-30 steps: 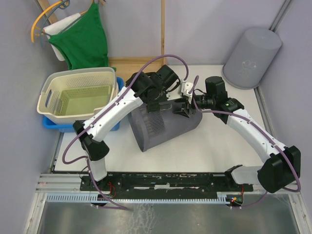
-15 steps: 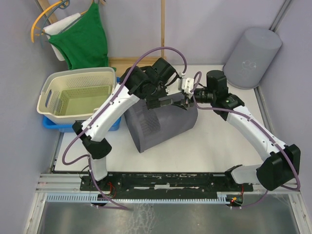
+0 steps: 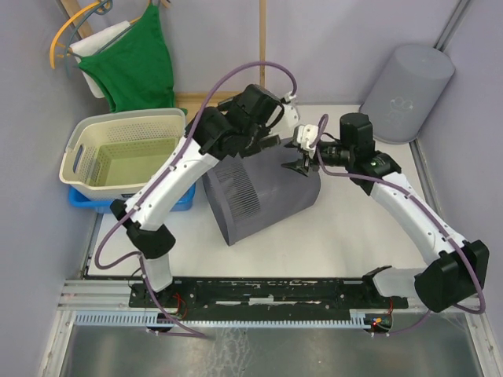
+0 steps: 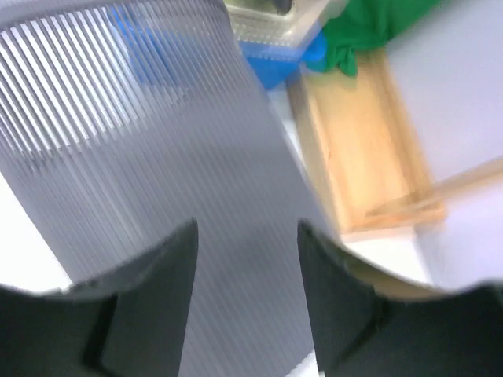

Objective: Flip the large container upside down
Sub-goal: Turn the container upside down at the center of the board.

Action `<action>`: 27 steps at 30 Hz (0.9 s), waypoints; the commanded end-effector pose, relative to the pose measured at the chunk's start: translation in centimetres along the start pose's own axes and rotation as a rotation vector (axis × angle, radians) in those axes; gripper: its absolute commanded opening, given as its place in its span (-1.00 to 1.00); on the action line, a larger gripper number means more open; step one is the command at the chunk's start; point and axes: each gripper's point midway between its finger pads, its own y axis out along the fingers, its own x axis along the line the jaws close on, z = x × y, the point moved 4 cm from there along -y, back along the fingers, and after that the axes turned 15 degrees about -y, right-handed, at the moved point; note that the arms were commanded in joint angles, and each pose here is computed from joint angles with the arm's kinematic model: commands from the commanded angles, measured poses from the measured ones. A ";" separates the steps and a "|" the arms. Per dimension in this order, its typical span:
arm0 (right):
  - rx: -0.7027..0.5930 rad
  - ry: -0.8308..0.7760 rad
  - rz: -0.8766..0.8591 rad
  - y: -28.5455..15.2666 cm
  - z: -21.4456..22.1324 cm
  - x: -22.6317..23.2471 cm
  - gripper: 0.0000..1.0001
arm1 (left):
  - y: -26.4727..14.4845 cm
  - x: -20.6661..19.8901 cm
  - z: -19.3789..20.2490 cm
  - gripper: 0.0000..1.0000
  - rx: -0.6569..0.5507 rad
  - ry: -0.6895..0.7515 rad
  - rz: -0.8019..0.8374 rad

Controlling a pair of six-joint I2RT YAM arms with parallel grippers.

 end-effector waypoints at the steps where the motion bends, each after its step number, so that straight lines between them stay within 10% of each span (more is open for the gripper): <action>1: 0.361 0.347 -0.116 -4.2 6.5 5.6 0.24 | -11.8 8.2 -6.8 0.99 -0.608 -0.350 -0.260; 17: 0.278 0.685 -0.114 -15.5 3.1 0.9 0.28 | -13.7 6.9 3.0 0.99 -0.433 -0.316 -0.143; 27: 0.019 1.024 -0.249 -12.8 6.9 0.2 0.28 | -12.8 4.1 6.2 0.96 -0.407 -0.318 0.062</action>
